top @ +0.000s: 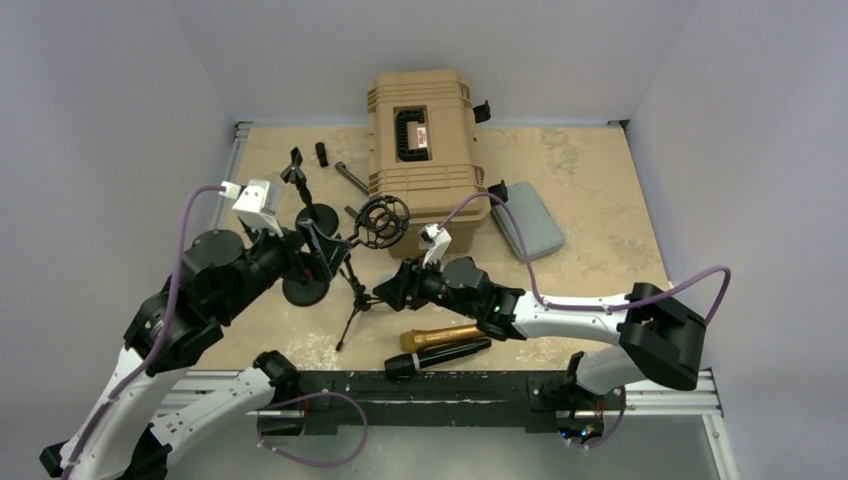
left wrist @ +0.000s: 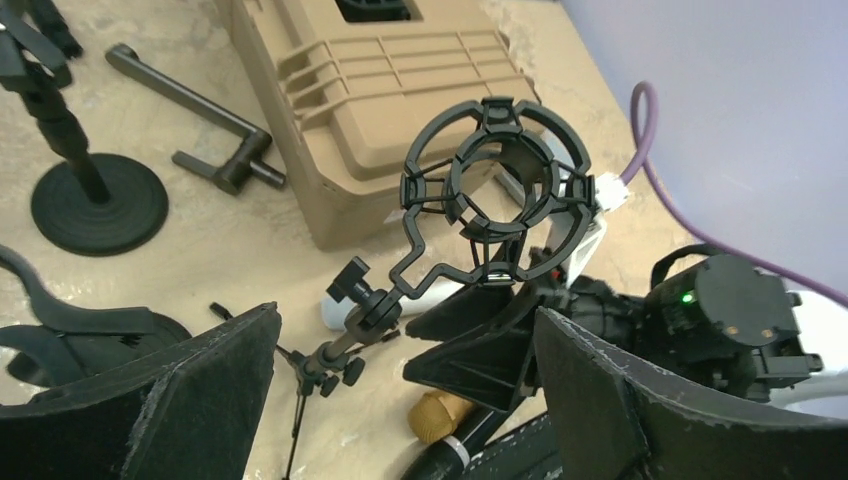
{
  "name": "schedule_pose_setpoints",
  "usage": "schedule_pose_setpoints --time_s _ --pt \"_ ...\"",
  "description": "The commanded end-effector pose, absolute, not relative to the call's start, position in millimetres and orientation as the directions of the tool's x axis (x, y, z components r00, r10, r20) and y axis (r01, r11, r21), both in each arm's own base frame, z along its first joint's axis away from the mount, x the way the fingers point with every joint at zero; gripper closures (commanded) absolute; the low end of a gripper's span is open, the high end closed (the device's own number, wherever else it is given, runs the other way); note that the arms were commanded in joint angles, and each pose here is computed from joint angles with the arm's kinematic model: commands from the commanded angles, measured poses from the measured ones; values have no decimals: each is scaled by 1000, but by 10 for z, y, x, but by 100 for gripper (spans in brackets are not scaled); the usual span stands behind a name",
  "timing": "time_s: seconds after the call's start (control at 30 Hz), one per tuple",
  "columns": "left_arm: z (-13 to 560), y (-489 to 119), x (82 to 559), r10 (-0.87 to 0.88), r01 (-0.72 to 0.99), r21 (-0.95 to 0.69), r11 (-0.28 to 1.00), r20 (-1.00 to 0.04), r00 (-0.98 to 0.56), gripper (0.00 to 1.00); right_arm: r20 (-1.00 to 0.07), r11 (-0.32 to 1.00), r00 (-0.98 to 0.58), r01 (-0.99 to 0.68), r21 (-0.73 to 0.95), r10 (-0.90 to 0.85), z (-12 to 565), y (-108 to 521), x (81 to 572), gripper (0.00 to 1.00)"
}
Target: Remove the microphone from the stand
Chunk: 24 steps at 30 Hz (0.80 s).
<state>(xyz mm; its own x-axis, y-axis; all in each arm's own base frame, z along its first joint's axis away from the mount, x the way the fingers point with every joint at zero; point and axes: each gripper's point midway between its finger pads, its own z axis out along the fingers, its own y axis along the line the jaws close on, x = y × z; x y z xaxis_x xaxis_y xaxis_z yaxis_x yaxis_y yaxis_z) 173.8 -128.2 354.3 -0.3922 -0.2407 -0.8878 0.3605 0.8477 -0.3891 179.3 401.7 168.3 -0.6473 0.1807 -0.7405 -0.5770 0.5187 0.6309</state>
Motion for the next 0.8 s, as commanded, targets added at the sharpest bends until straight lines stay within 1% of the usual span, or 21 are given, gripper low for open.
schedule_pose_setpoints --time_s 0.0,0.13,0.23,0.33,0.47,0.63,0.77 --pt "3466 -1448 1743 -211 383 -408 829 -862 -461 7 -695 355 -663 -601 716 279 2143 3991 1642 47" --pt "3275 -1425 1807 -189 340 -385 858 -852 -488 20 -691 386 -659 -580 718 297 2151 3845 1661 47" --pt "3219 -1401 1849 -199 324 -379 867 -859 -472 29 -693 399 -648 -571 717 316 2162 3743 1691 47" --pt "3164 -1363 1905 -195 304 -358 883 -868 -456 33 -693 407 -643 -566 717 325 2159 3680 1713 48" --pt "3004 -1368 1991 -157 288 -316 904 -872 -464 36 -702 420 -634 -568 707 324 2163 3653 1741 48" --pt "2692 -1379 2035 -123 261 -288 921 -853 -507 41 -712 430 -624 -574 698 322 2172 3645 1760 49" --pt "2560 -1370 2007 -112 256 -284 924 -842 -528 45 -715 439 -621 -572 693 320 2150 3635 1774 49"
